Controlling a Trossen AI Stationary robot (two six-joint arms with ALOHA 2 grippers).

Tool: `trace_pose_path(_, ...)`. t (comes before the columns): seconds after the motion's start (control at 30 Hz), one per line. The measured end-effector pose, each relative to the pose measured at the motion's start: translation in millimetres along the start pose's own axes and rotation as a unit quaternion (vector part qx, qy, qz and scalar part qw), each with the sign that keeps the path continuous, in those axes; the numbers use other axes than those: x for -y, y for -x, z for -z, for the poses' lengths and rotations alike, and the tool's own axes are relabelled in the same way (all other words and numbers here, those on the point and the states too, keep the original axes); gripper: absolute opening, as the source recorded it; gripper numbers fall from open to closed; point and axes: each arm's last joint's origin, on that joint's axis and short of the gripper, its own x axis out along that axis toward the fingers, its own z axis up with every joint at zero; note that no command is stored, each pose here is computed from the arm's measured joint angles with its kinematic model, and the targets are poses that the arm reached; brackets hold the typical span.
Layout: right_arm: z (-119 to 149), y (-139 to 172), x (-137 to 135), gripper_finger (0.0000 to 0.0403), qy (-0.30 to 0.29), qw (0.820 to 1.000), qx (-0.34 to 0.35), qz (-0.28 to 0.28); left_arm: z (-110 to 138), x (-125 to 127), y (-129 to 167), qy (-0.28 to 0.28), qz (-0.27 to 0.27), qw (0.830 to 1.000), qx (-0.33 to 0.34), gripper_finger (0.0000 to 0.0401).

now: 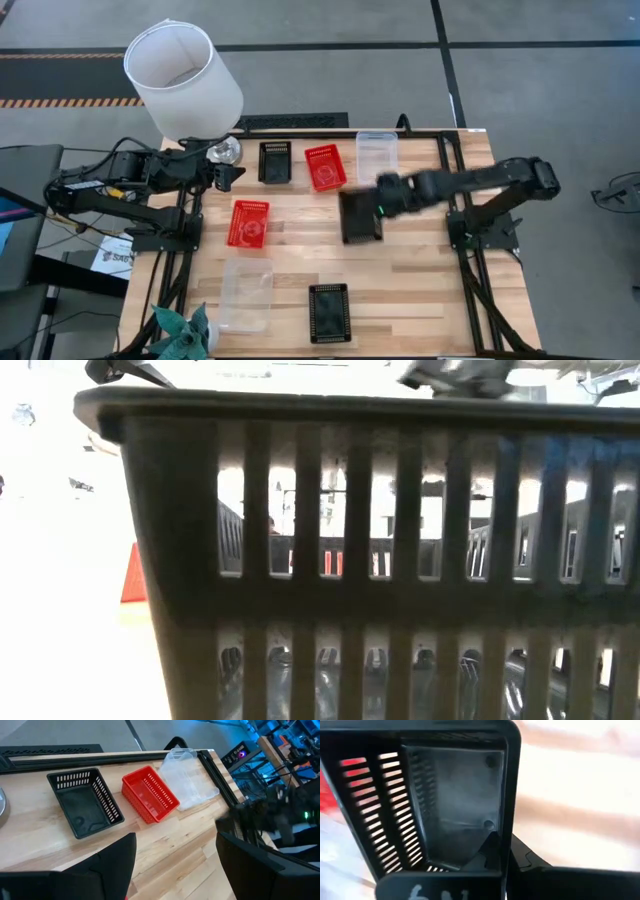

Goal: Stack baskets by color
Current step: Stack the bottom right black bin on the top black bin

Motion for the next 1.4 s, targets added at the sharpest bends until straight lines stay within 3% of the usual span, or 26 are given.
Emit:
trace_pose_path(0.23,-85,-12,-41,0.0006,0.044,0.993,0.075,-0.082,-1,0,0,0.001,-0.004,1.000,0.009,0.0261)
trace_pose_path(0.4,-134,-36,-64,0.0005,0.056,0.990,0.098,-0.081,-1,0,0,0.003,-0.003,1.000,0.009,0.0261)
trace_pose_path(0.6,-174,-67,-93,0.0005,0.073,0.989,0.096,-0.089,-1,0,0,0.003,-0.003,1.000,0.009,0.0261)
trace_pose_path(0.83,-201,-104,-118,0.0005,0.068,0.988,0.079,-0.112,-1,0,0,0.003,-0.004,1.000,0.010,0.0261)
trace_pose_path(1.1,-209,-141,-146,0.0008,0.073,0.985,0.065,-0.142,-1,0,0,0.003,-0.008,1.000,0.016,0.0261)
trace_pose_path(1.4,-212,-176,-151,0.0013,0.067,0.986,0.044,-0.149,-1,0,0,0.003,-0.008,1.000,0.017,0.0261)
